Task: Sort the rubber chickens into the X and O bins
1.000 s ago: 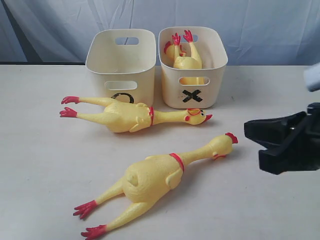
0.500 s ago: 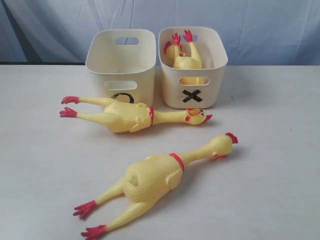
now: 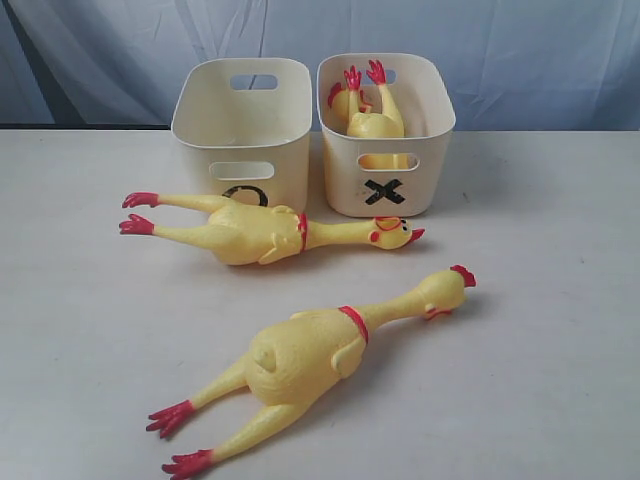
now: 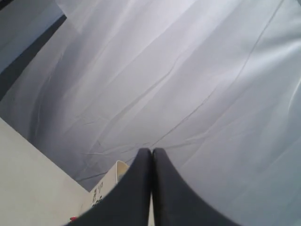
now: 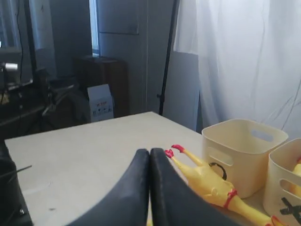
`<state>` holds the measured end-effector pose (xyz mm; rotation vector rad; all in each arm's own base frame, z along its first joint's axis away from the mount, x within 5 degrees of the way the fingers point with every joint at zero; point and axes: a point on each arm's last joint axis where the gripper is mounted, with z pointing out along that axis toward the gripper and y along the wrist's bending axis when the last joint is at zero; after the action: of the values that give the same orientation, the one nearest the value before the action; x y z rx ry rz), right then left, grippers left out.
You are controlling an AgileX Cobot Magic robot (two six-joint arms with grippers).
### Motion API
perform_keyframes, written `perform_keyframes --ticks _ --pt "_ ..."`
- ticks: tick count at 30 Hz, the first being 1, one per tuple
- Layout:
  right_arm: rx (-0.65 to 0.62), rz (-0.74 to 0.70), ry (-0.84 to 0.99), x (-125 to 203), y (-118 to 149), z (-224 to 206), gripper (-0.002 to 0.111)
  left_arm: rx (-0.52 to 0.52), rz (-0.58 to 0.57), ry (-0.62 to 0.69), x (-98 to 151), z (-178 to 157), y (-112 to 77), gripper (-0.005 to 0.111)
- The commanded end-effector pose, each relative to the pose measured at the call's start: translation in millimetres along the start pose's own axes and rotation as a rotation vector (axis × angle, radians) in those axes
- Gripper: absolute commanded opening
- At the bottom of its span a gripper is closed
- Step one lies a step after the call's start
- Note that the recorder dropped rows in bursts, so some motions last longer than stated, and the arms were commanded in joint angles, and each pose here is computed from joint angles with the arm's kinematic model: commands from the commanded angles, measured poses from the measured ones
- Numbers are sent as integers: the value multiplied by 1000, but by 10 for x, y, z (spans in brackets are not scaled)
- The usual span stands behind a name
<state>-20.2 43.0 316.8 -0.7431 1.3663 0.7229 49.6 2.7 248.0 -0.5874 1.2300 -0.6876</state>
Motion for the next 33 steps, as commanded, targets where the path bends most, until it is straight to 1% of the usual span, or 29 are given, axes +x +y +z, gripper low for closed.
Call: perform_keyframes --ticks 1,3,6,7,9,10,12,15,18,21,26,31,33 --pt "38 -102 69 55 -30 -12 0 3 132 123 -102 -33 -199 0" --pt "63 -145 99 80 -56 -16 0 23 178 156 -153 -41 -281 0" --pt "72 -187 147 121 -70 -22 0 52 210 209 -224 -1 -410 0" --pt "74 -197 160 132 -73 -24 0 61 244 234 -236 16 -445 0" --pt "82 -214 177 145 -82 -27 0 76 330 321 -240 77 -526 0" --pt "86 -222 182 149 -88 -28 0 85 355 370 -230 103 -559 0" --pt "90 -228 187 153 -92 -29 0 99 449 492 -190 184 -622 0" --pt "90 -228 187 153 -92 -29 0 139 528 660 -116 323 -714 0" --pt "90 -228 187 153 -92 -29 0 197 563 775 -54 465 -801 0" --pt "88 -228 190 155 -91 -29 0 249 585 857 -8 604 -872 0" --pt "77 -224 203 168 -82 -31 0 275 641 944 33 814 -923 0" --pt "76 -224 204 170 -81 -31 0 331 688 1096 117 962 -953 0" --pt "76 -224 204 170 -81 -31 0 361 696 1164 167 1009 -965 2"
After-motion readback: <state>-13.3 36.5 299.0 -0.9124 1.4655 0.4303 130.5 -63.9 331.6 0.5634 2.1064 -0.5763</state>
